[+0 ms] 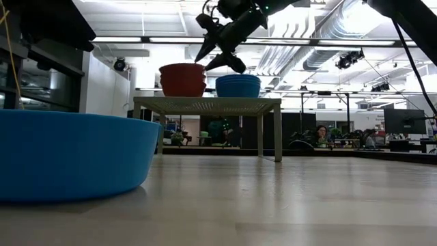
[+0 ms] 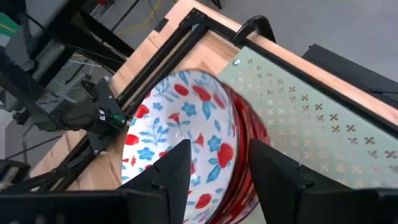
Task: Pick & Place Mini bowls
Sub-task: Stack the white and red bowl on top of the stacked white and red bowls on the shelf, then stack the blue bowl on top of the stacked blue bowls on the shelf
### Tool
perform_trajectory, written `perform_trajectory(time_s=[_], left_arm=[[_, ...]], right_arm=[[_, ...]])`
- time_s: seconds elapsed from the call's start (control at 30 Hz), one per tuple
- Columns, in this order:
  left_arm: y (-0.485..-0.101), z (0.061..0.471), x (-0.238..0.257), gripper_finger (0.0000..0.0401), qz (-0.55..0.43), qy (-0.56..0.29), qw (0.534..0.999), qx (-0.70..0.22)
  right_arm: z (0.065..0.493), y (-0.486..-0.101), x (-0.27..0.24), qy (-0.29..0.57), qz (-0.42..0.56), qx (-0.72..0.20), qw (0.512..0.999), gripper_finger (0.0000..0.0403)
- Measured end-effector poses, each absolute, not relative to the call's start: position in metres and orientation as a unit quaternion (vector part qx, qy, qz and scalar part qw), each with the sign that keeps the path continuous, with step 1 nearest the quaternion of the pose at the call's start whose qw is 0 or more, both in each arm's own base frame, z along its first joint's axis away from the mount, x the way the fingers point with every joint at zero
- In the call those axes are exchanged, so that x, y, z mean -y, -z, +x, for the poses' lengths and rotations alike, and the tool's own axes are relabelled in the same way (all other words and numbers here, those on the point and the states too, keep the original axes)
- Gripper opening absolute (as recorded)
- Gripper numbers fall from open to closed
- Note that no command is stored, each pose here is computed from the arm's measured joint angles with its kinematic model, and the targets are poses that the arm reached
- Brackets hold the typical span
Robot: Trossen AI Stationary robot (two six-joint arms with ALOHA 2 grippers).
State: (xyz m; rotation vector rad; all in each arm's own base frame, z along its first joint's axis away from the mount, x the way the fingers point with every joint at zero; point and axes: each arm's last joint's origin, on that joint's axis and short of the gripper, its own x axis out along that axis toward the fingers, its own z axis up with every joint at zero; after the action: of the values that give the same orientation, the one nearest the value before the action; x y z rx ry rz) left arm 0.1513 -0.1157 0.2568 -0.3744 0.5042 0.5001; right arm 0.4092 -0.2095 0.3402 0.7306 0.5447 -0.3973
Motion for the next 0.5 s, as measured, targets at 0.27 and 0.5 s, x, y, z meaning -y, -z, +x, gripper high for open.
perform_trajectory(time_s=[0.27, 0.5], left_arm=[[-0.257, 0.151, 0.116, 0.0152, -0.186, -0.244, 0.92, -0.245], [-0.257, 0.151, 0.116, 0.0152, -0.188, -0.243, 0.919, -0.246]], right_arm=[[0.399, -0.348, 0.218, 0.16, 0.356, -0.258, 0.883, 0.0145], [0.378, -0.376, 0.207, 0.142, 0.297, -0.26, 0.908, 0.0145]])
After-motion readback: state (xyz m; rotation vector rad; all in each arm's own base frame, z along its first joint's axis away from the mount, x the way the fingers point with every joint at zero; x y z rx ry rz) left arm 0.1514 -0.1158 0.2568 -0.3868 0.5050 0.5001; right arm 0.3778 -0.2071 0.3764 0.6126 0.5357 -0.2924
